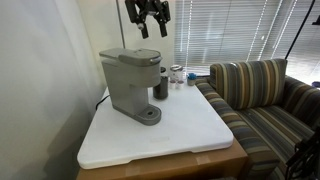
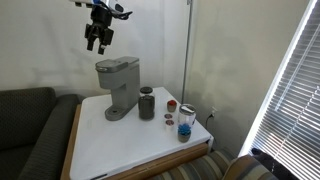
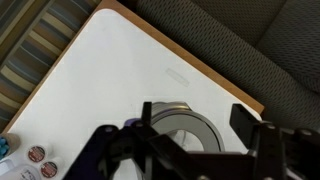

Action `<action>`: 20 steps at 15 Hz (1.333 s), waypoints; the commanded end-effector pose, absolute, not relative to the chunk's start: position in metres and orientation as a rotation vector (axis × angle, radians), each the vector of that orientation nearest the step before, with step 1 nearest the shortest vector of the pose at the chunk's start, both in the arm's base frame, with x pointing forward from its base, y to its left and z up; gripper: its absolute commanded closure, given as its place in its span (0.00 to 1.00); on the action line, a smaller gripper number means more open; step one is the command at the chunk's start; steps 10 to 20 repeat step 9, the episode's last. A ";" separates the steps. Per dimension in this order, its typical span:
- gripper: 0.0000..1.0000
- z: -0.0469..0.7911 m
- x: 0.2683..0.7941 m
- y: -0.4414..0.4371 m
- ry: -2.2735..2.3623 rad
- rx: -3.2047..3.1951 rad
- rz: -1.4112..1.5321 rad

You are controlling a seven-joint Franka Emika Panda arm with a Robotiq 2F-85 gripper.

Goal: Close the coffee machine chamber

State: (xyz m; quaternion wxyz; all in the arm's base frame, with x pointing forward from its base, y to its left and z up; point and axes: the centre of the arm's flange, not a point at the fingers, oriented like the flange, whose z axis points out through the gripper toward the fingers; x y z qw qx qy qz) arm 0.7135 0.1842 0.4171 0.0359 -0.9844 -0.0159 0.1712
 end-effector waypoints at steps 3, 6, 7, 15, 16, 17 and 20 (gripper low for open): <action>0.00 0.428 0.704 0.182 -0.072 -3.013 0.567; 0.00 0.431 0.702 0.182 -0.127 -2.978 0.559; 0.00 0.432 0.701 0.183 -0.190 -2.951 0.540; 0.00 0.425 0.709 0.191 -0.145 -2.989 0.533; 0.00 0.425 0.709 0.191 -0.145 -2.989 0.533; 0.00 0.425 0.709 0.191 -0.145 -2.989 0.533; 0.00 0.425 0.709 0.191 -0.145 -2.989 0.533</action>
